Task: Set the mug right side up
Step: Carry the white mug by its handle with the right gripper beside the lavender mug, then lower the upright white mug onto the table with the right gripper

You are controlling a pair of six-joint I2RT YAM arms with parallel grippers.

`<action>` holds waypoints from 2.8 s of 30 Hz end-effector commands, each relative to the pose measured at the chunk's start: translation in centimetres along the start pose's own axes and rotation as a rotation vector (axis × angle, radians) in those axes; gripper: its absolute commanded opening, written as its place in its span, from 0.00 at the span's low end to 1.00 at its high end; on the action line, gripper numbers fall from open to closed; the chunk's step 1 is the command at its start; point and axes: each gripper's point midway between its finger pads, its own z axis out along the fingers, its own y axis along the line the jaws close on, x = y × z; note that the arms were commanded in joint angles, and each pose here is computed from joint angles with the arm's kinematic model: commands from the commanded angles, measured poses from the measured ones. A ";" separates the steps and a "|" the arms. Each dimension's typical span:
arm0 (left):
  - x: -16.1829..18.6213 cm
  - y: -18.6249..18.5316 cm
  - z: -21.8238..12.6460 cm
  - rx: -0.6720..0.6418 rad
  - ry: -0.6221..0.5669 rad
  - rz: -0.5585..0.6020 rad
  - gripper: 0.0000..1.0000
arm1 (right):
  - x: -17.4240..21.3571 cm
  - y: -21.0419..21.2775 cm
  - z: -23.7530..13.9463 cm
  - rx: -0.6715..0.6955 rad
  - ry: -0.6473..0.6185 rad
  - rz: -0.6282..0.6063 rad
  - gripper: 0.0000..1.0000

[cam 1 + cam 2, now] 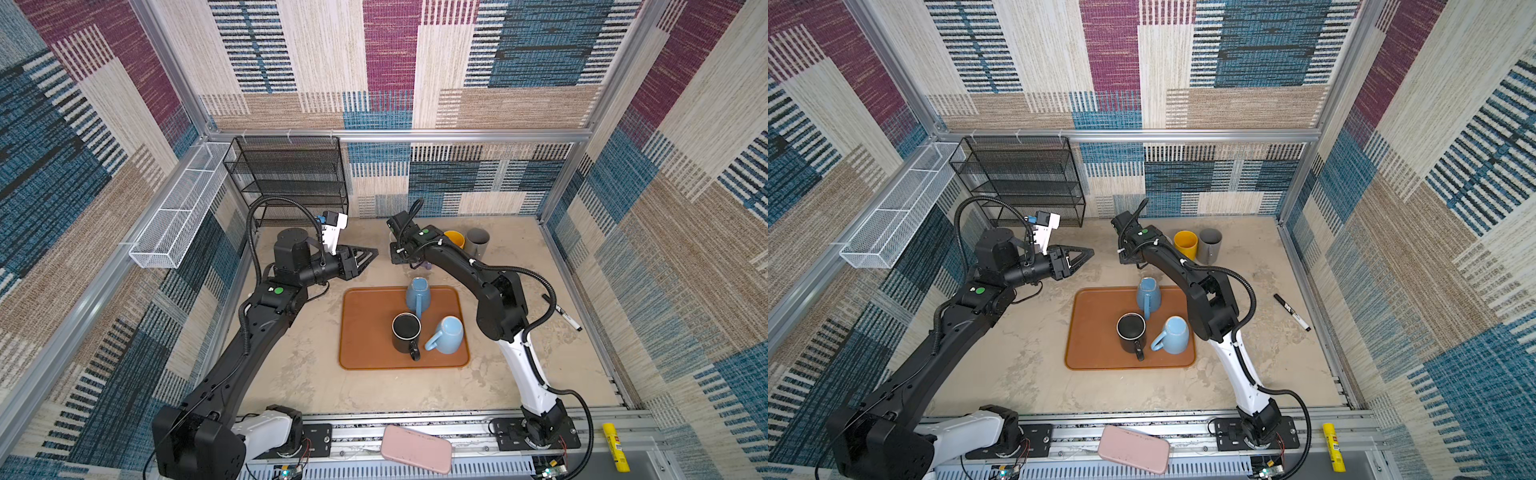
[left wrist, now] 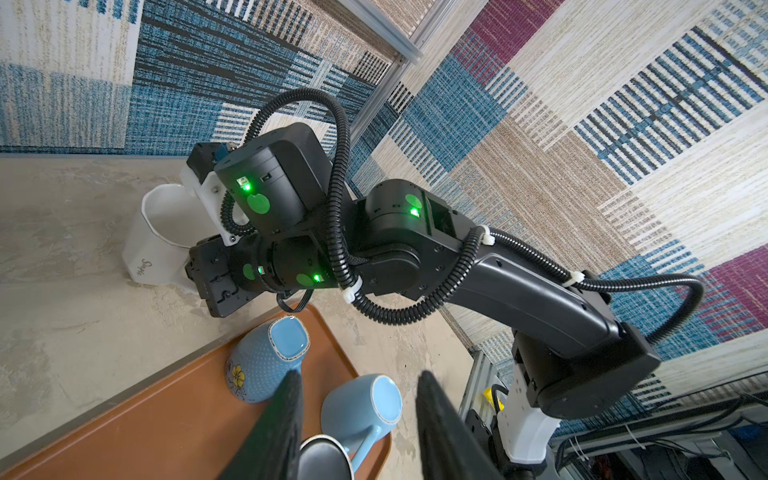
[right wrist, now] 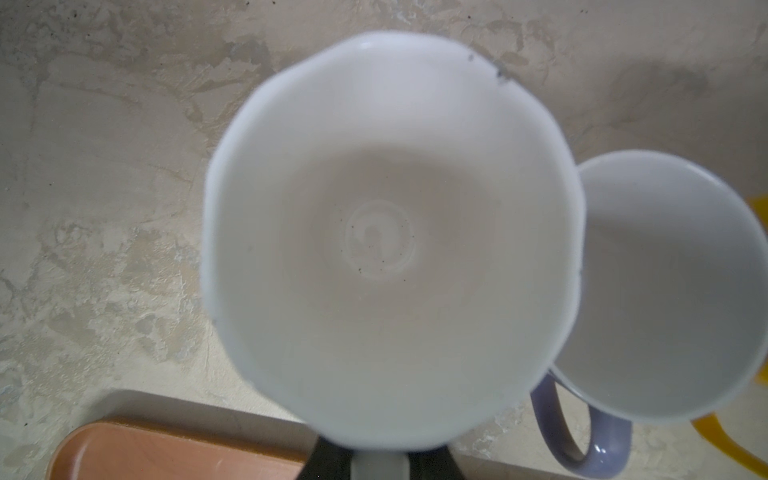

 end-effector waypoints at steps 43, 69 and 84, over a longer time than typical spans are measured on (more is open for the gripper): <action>-0.6 -0.4 -0.4 -0.015 -0.009 0.065 0.42 | -0.4 1.5 0.8 -0.054 0.011 -0.005 0.00; -0.2 -0.2 -0.5 -0.021 -0.003 0.062 0.43 | 0.6 2.3 1.6 -0.098 0.051 -0.029 0.01; -0.2 -0.2 -0.5 -0.022 -0.004 0.063 0.44 | 0.8 2.5 1.7 -0.106 0.060 -0.038 0.15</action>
